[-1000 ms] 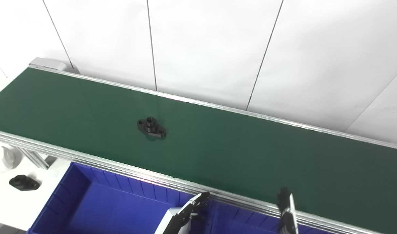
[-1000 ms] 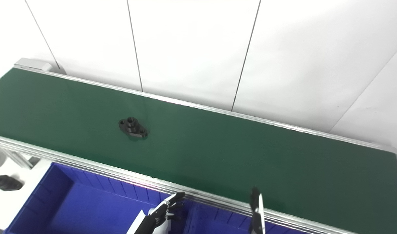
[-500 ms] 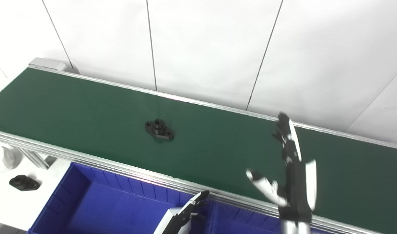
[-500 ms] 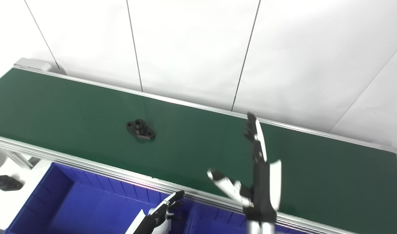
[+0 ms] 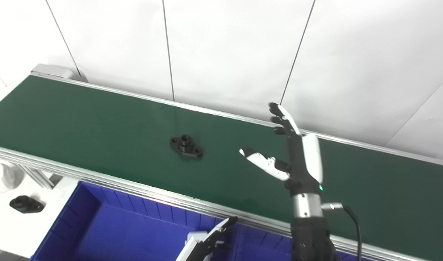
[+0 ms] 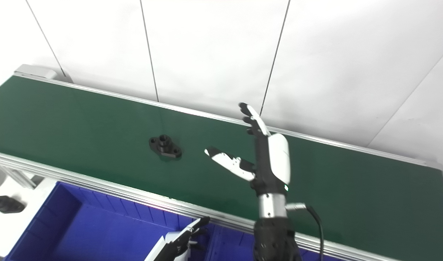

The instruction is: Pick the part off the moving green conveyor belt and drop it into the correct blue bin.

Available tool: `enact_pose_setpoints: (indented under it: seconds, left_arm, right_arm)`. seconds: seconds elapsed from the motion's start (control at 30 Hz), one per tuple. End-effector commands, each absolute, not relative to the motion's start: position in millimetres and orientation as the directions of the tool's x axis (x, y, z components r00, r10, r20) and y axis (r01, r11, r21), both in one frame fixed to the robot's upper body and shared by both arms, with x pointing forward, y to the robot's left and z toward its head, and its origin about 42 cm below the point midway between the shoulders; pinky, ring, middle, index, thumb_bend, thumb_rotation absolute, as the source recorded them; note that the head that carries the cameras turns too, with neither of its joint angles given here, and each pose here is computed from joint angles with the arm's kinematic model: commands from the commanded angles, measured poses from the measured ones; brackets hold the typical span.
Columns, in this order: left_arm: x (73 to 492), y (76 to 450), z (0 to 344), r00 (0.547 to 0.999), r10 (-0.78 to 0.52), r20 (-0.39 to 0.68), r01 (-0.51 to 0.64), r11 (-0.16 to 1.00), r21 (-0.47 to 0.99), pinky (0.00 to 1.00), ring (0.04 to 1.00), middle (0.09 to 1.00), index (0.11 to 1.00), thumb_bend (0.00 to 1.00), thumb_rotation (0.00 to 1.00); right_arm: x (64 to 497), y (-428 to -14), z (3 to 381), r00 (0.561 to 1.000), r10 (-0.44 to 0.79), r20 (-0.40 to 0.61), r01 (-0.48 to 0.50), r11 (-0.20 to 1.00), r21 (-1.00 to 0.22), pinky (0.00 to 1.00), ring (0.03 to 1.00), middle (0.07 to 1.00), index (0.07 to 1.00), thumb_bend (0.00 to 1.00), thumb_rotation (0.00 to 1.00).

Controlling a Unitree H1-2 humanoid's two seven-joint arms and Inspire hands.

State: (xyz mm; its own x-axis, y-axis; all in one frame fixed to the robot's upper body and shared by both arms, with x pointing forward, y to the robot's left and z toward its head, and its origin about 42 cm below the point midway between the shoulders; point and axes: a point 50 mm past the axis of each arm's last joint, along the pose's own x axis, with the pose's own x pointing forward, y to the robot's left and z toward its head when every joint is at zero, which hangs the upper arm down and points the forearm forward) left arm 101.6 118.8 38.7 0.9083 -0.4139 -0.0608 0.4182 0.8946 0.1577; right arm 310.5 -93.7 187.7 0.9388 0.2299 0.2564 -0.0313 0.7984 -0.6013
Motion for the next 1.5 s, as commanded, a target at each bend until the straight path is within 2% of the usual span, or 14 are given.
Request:
enact_pose_setpoints:
  seconds: [0.0, 0.2, 0.43, 0.77, 0.93, 1.07, 1.23, 1.47]
  left_arm:
    - [103, 111, 49, 0.903, -0.429, -0.020, 0.427, 0.893, 0.144, 0.69, 0.887, 0.945, 0.922, 0.87, 0.82]
    - [102, 104, 50, 0.897, -0.441, -0.016, 0.440, 0.891, 0.117, 0.68, 0.878, 0.950, 0.920, 0.87, 0.82]
    - [103, 96, 57, 0.888, -0.459, 0.008, 0.454, 0.881, 0.130, 0.66, 0.860, 0.945, 0.925, 0.85, 0.82]
    - [98, 88, 64, 0.881, -0.472, 0.007, 0.468, 0.875, 0.124, 0.67, 0.860, 0.936, 0.930, 0.84, 0.82]
    - [97, 84, 68, 0.882, -0.472, 0.013, 0.466, 0.876, 0.125, 0.67, 0.853, 0.926, 0.924, 0.84, 0.83]
    - [96, 81, 69, 0.878, -0.478, 0.014, 0.473, 0.874, 0.112, 0.68, 0.871, 0.945, 0.932, 0.84, 0.83]
    - [94, 75, 72, 0.880, -0.473, 0.036, 0.466, 0.876, 0.125, 0.70, 0.871, 0.929, 0.923, 0.83, 0.83]
    - [92, 71, 74, 0.880, -0.473, 0.049, 0.464, 0.876, 0.129, 0.69, 0.872, 0.929, 0.918, 0.83, 0.83]
  right_arm:
    - [327, -85, 201, 0.934, 0.248, 0.258, -0.015, 0.747, -0.665, 0.68, 0.822, 0.895, 0.893, 0.93, 0.73]
    - [358, -68, 202, 0.938, 0.276, 0.212, -0.019, 0.649, -0.761, 0.67, 0.806, 0.870, 0.882, 1.00, 0.62]
    - [371, -45, 200, 0.937, 0.312, 0.160, -0.052, 0.574, -0.818, 0.64, 0.789, 0.855, 0.882, 1.00, 0.55]
    - [392, -32, 192, 0.939, 0.337, 0.065, -0.111, 0.476, -0.872, 0.59, 0.735, 0.838, 0.881, 1.00, 0.54]
    - [402, -21, 192, 0.934, 0.356, -0.001, -0.136, 0.355, -0.925, 0.55, 0.687, 0.832, 0.858, 1.00, 0.53]
    - [409, -15, 185, 0.926, 0.375, -0.050, -0.146, 0.232, -0.962, 0.56, 0.676, 0.798, 0.836, 1.00, 0.50]
    - [418, -16, 167, 0.923, 0.372, -0.095, -0.159, 0.145, -0.976, 0.51, 0.624, 0.750, 0.794, 1.00, 0.45]
    - [420, -20, 143, 0.919, 0.353, -0.175, -0.217, 0.083, -0.973, 0.37, 0.510, 0.667, 0.715, 1.00, 0.47]
